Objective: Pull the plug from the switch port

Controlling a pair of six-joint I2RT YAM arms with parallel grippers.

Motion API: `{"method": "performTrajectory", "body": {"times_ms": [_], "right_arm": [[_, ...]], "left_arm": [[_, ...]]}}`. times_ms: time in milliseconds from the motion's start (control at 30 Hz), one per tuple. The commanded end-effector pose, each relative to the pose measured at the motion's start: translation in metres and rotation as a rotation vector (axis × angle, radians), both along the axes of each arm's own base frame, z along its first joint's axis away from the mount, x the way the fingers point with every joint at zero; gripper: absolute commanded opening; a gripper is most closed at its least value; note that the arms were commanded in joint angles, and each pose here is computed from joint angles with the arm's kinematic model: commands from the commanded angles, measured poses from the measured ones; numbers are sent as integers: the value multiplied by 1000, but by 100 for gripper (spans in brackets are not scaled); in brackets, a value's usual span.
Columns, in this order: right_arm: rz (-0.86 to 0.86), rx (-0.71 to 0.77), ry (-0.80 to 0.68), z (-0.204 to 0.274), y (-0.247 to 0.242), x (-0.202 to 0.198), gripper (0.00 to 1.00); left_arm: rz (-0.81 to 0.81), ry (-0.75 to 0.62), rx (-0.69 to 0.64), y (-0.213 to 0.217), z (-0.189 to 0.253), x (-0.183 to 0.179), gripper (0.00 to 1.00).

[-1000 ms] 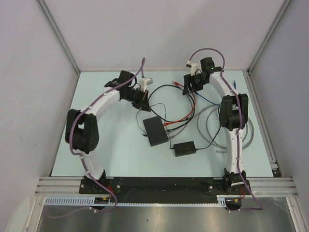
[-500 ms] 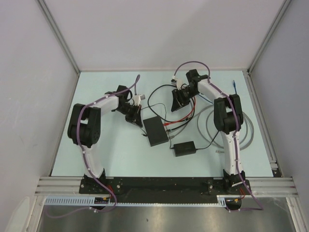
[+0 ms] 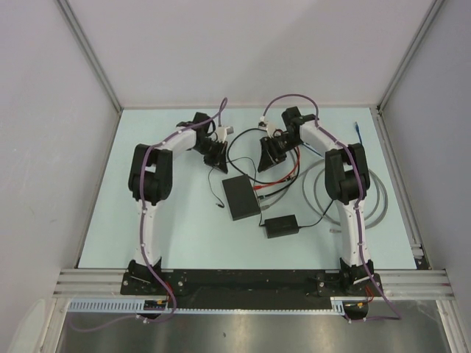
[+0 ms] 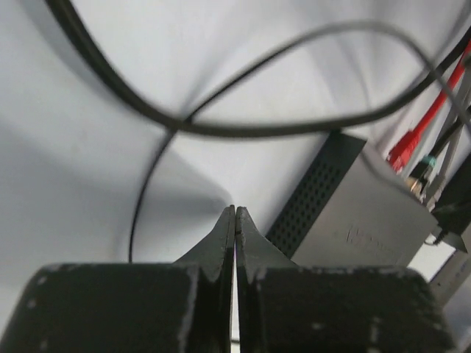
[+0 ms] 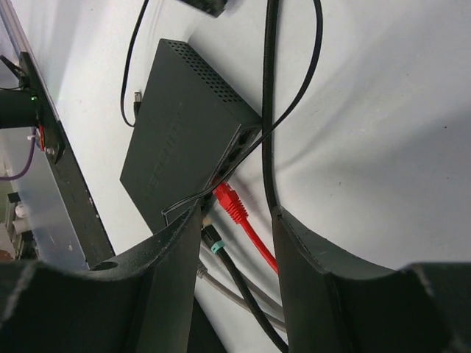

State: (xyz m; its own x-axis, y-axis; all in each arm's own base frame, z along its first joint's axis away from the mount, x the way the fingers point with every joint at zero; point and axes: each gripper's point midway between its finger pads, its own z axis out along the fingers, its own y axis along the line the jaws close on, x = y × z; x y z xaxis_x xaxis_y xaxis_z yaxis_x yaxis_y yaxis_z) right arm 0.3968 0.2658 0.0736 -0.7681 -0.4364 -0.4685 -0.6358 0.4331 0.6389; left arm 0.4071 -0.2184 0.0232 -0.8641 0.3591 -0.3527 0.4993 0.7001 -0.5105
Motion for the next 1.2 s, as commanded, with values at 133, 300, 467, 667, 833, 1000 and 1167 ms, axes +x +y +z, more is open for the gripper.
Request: {"method": "performTrajectory", "body": {"times_ms": [133, 300, 467, 667, 833, 1000, 1167], "right_arm": [[101, 109, -1, 23, 7, -16, 45], [231, 144, 68, 21, 7, -41, 44], [278, 154, 98, 10, 14, -51, 49], [317, 137, 100, -5, 18, -61, 54], [311, 119, 85, -18, 19, -58, 55], [280, 118, 86, -25, 22, -52, 53], [236, 160, 69, -19, 21, -38, 52]], "left_arm": [[-2, -210, -39, -9, 63, 43, 0], [26, -175, -78, 0, 94, 2, 5], [31, -30, -46, 11, 59, -47, 3], [20, 21, -26, 10, 29, -61, 1], [-28, 40, 5, 0, 13, -60, 1], [-56, 56, 20, -6, 2, -60, 0], [-64, 51, 29, -9, -4, -55, 0]]}}
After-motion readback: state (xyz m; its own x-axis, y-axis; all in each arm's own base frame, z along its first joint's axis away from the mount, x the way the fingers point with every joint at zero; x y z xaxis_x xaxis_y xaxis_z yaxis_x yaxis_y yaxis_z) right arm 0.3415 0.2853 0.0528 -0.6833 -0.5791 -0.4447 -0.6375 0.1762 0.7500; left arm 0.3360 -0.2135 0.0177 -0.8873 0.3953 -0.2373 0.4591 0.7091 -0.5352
